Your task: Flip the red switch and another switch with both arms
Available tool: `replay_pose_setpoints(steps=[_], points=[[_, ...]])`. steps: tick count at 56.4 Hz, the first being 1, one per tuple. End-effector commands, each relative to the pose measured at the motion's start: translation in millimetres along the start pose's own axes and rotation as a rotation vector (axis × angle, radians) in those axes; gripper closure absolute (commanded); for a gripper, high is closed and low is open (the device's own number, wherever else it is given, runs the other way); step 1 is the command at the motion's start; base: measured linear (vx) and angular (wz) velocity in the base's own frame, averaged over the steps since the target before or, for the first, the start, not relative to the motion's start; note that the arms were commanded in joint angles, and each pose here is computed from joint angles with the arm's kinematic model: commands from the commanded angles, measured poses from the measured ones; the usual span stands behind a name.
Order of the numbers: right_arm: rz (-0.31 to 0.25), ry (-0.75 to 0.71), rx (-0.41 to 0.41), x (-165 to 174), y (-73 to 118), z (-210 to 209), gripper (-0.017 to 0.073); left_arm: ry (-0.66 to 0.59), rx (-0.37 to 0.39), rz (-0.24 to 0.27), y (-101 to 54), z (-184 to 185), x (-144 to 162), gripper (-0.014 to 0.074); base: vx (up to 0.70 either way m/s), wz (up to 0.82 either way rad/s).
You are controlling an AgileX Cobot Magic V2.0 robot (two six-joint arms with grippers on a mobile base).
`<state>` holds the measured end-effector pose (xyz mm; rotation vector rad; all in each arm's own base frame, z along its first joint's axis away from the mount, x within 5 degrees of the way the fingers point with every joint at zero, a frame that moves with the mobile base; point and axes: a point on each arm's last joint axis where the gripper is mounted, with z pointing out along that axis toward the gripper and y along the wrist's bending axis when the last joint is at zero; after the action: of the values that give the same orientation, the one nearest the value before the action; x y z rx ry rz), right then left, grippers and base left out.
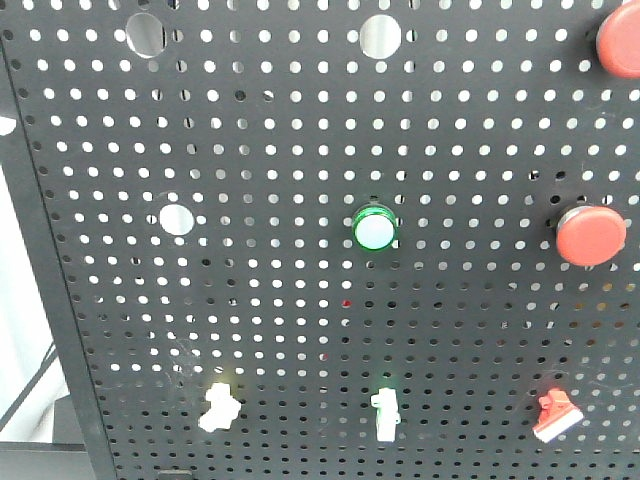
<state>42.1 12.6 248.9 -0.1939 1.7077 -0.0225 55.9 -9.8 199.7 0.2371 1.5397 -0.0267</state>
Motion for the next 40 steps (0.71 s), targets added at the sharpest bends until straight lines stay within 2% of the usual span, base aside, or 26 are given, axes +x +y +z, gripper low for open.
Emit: replay_pose_setpoints(steps=[1, 2, 5, 6, 17, 40], points=[[0.153, -0.081, 0.168, -1.2, -15.6, 3.4, 0.0566, -0.075, -0.02, -0.009, 1.0, -0.9, -1.1, 0.0591, 0.0, 0.0], [0.146, -0.086, 0.188, 1.4, -17.2, 4.5, 0.0566, -0.075, -0.02, -0.009, 1.0, -0.9, -1.1, 0.0591, 0.0, 0.0], [0.188, -0.111, 0.208, 12.7, -18.4, 10.2, 0.0566, -0.075, -0.02, -0.009, 1.0, -0.9, -1.1, 0.0591, 0.0, 0.0], [0.182, -0.117, 0.213, 15.7, -18.6, 11.5, 0.0566, -0.075, -0.02, -0.009, 1.0, -0.9, -1.1, 0.0591, 0.0, 0.0], [0.22, -0.184, 0.195, 49.0, -13.1, 18.6, 0.0566, -0.075, -0.02, -0.009, 1.0, -0.9, -1.1, 0.0591, 0.0, 0.0], [0.245, -0.162, 0.192, 51.8, -12.8, 19.5, 0.0566, -0.074, -0.02, -0.009, 1.0, -0.8, -1.0, 0.0591, 0.0, 0.0]])
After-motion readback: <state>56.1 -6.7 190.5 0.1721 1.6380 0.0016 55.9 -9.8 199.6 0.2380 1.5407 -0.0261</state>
